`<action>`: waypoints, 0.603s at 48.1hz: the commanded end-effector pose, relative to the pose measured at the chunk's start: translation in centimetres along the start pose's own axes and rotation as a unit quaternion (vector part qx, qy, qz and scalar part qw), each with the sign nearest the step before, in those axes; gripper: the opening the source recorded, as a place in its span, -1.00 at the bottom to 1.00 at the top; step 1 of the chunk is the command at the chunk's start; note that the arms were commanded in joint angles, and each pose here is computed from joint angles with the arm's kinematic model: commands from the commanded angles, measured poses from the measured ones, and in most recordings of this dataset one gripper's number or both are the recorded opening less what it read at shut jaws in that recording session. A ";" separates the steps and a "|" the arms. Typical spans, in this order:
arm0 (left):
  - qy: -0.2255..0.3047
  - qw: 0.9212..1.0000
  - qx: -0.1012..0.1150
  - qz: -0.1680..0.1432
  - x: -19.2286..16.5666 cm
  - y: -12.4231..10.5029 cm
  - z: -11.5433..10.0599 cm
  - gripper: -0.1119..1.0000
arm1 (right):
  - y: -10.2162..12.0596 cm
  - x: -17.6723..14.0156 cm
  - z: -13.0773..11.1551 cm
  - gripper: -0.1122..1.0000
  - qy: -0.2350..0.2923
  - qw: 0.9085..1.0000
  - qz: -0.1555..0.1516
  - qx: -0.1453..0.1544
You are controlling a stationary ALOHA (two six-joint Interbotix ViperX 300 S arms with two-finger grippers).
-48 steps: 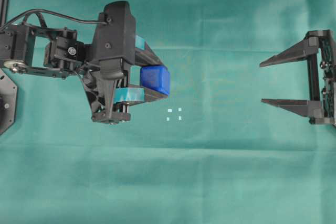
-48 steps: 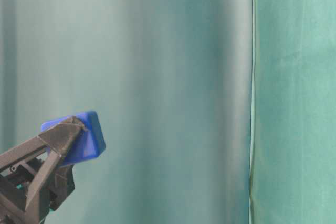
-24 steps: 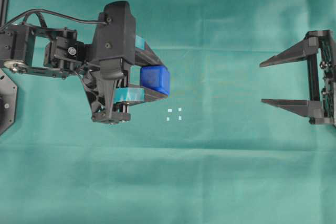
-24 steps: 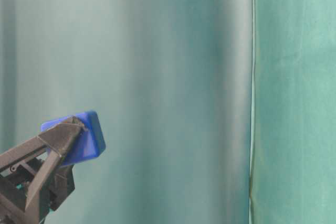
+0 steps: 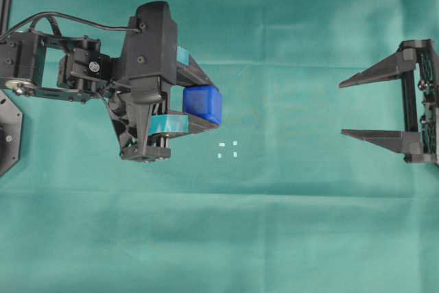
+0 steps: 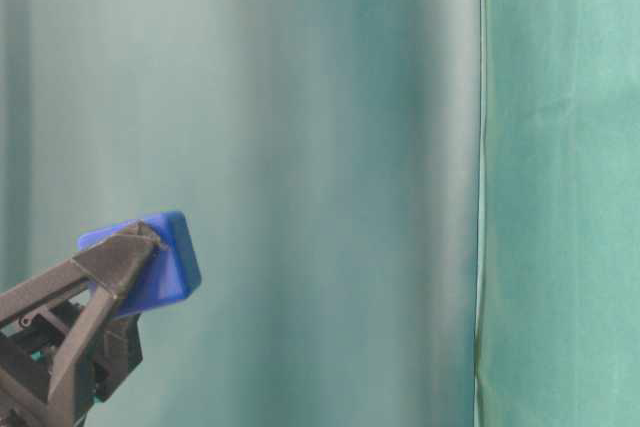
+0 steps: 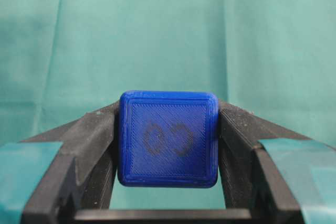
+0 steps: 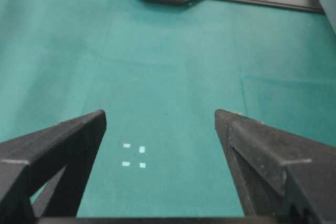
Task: Handover the blue block to the right arm after grasping it with the left arm, then place it in the designated position.
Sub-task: 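Hold the cube raised and pull the left gripper back leftward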
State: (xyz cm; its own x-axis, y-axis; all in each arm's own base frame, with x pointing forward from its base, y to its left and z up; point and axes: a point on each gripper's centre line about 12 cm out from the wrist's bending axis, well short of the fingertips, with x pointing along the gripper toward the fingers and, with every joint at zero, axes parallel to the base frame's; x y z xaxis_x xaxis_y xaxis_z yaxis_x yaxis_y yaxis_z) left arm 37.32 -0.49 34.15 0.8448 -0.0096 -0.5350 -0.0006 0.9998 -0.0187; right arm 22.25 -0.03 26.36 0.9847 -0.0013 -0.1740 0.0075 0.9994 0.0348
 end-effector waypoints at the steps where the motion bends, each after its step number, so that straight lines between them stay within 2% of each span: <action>1: -0.023 1.000 0.002 -0.001 -0.9 -0.1 0.9 0.04 | 0.0 0.1 1.1 0.89 -0.014 1.000 0.000 -0.001; 13: -0.057 0.998 0.004 -0.001 -1.5 -0.1 0.9 0.04 | 0.0 0.1 1.1 0.89 -0.015 1.000 0.000 -0.001; 22: -0.114 0.993 0.008 -0.003 -2.2 -0.1 0.8 0.04 | 0.0 0.1 1.1 0.89 -0.015 1.000 0.000 -0.001; 29: -0.159 0.987 0.020 -0.004 -2.9 -0.2 0.6 0.04 | 0.0 0.1 1.1 0.89 -0.015 1.000 0.000 -0.003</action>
State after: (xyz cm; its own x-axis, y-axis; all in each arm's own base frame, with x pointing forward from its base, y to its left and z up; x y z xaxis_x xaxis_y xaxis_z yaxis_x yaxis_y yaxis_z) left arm 35.73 -0.48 34.48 0.9455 -0.0122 -0.3253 0.0155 0.9999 0.0074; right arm 22.24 -0.03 26.41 0.9853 -0.0011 -0.1710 0.0069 0.9994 0.0333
